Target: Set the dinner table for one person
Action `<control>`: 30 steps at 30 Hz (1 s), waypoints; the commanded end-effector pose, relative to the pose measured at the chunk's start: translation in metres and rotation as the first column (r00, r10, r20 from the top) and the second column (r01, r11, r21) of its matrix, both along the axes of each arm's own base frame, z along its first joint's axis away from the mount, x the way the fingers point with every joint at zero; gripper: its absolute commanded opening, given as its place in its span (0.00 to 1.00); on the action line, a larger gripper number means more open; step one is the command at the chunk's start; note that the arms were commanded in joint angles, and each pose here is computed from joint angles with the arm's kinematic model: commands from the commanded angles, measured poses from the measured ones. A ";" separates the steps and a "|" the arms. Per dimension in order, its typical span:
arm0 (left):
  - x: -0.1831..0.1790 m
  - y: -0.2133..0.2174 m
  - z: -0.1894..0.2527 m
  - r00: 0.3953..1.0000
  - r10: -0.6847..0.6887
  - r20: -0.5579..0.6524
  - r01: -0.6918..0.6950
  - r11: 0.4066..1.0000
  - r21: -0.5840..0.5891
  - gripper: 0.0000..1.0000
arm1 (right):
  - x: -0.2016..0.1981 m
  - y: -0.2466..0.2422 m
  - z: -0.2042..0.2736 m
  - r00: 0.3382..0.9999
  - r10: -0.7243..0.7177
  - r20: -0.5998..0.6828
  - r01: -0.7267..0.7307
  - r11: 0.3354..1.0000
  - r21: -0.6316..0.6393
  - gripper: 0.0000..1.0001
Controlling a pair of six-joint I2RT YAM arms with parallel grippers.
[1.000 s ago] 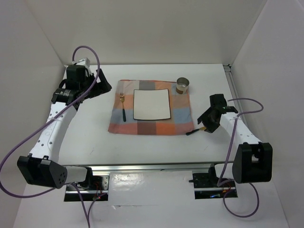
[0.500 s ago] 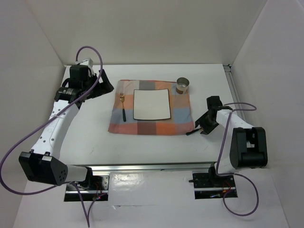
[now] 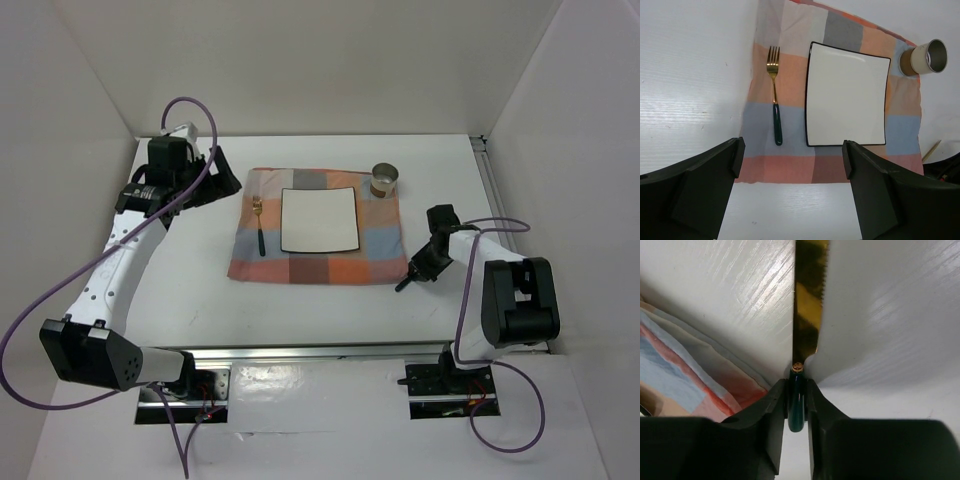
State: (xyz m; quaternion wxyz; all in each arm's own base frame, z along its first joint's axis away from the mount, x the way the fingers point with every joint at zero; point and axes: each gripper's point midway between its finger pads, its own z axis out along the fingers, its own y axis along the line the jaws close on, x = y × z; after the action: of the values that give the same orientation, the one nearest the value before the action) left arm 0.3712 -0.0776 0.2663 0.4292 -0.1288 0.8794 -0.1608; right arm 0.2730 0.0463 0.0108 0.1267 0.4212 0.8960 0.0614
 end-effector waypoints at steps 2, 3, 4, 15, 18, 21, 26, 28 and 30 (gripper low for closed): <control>0.007 -0.002 0.010 0.999 0.003 0.041 -0.003 1.000 -0.006 1.00 | -0.005 -0.012 -0.008 1.000 -0.021 -0.022 0.019 0.997 -0.079 0.18; 0.007 -0.002 0.010 0.999 0.003 0.041 -0.003 1.000 -0.006 1.00 | -0.006 -0.019 -0.004 0.999 -0.031 -0.021 0.028 0.993 -0.116 0.16; 0.007 -0.002 0.010 0.999 0.003 0.041 -0.003 1.000 -0.006 1.00 | -0.003 -0.024 0.005 1.000 -0.030 0.002 0.030 0.989 -0.146 0.13; 0.005 -0.004 0.003 1.000 0.015 0.019 -0.014 0.999 -0.031 1.00 | 0.103 0.031 0.154 0.748 0.573 0.336 -0.452 0.810 -0.374 0.03; 0.002 -0.002 0.005 1.000 0.024 0.021 -0.023 0.999 -0.025 1.00 | 0.109 0.069 0.145 0.674 0.693 0.256 -0.596 0.714 -0.366 0.03; 0.001 -0.002 0.008 0.999 0.024 0.030 -0.023 0.999 -0.026 1.00 | 0.098 0.083 0.111 0.663 0.744 0.076 -0.672 0.638 -0.375 0.03; -0.001 0.001 0.014 0.999 0.026 0.043 -0.026 1.000 -0.013 1.00 | 0.093 0.087 0.082 0.667 0.743 0.051 -0.685 0.639 -0.348 0.04; -0.001 0.001 0.014 0.999 0.026 0.043 -0.026 1.000 -0.013 1.00 | 0.090 0.087 0.074 0.668 0.743 0.054 -0.690 0.644 -0.330 0.06; -0.001 0.001 0.014 0.999 0.020 0.045 -0.020 1.000 -0.004 1.00 | 0.093 0.083 0.068 0.676 0.735 0.054 -0.683 0.652 -0.329 0.06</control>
State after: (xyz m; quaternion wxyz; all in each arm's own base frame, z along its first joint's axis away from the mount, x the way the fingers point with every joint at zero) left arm 0.3711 -0.0776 0.2649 0.4270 -0.1417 0.8785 -0.1611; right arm 0.3557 0.1363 0.0700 0.2099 0.0005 0.9776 0.0149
